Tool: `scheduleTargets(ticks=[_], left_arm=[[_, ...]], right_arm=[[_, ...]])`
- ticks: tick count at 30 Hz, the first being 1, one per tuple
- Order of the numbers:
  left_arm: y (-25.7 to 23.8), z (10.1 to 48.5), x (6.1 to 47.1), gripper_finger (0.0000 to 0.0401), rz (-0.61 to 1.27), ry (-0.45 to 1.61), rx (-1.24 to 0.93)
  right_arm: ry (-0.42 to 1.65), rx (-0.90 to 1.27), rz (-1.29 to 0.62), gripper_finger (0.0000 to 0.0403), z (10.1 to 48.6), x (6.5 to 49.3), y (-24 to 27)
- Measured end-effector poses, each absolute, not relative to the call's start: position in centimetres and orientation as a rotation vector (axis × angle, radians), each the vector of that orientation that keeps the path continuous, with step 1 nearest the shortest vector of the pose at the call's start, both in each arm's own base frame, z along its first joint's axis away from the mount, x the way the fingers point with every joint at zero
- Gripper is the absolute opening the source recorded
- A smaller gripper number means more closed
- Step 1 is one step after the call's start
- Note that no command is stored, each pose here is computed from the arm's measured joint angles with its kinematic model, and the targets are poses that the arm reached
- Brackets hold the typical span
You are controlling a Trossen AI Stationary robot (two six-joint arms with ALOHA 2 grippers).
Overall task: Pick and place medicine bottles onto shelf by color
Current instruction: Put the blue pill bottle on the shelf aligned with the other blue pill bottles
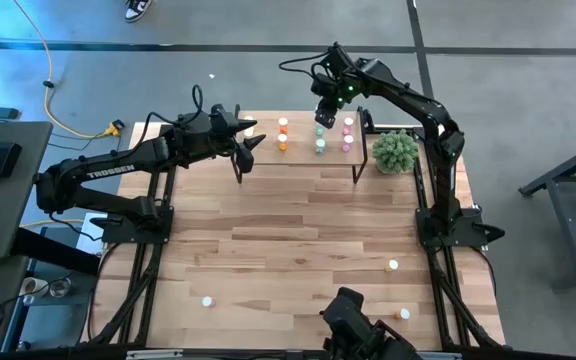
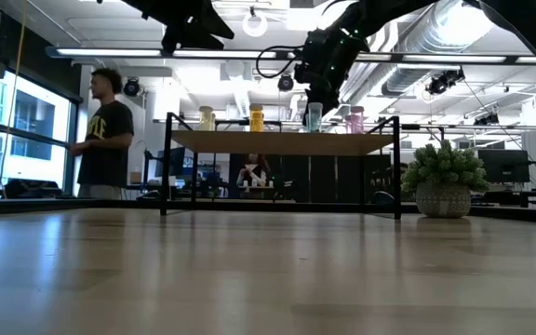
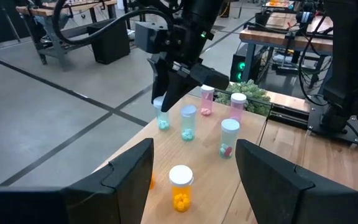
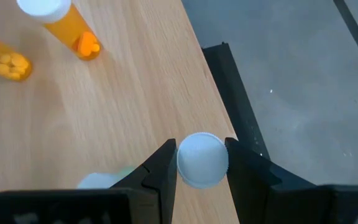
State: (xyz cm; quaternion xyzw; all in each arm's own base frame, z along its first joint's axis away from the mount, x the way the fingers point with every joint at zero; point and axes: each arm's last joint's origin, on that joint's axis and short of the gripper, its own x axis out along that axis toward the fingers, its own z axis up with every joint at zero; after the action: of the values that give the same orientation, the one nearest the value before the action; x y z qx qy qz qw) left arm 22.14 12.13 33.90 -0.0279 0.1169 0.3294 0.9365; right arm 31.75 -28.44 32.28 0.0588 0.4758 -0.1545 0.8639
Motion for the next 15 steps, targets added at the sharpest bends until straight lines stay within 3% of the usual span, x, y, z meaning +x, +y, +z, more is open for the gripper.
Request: scheduleTargets(ticks=[15], left_arm=[[12.15, 33.86, 22.13, 0.0216, 0.681, 0.243, -0.056]], right_arm=[[1.010, 0.113, -0.326, 0.0132, 32.23, 31.68, -28.44]])
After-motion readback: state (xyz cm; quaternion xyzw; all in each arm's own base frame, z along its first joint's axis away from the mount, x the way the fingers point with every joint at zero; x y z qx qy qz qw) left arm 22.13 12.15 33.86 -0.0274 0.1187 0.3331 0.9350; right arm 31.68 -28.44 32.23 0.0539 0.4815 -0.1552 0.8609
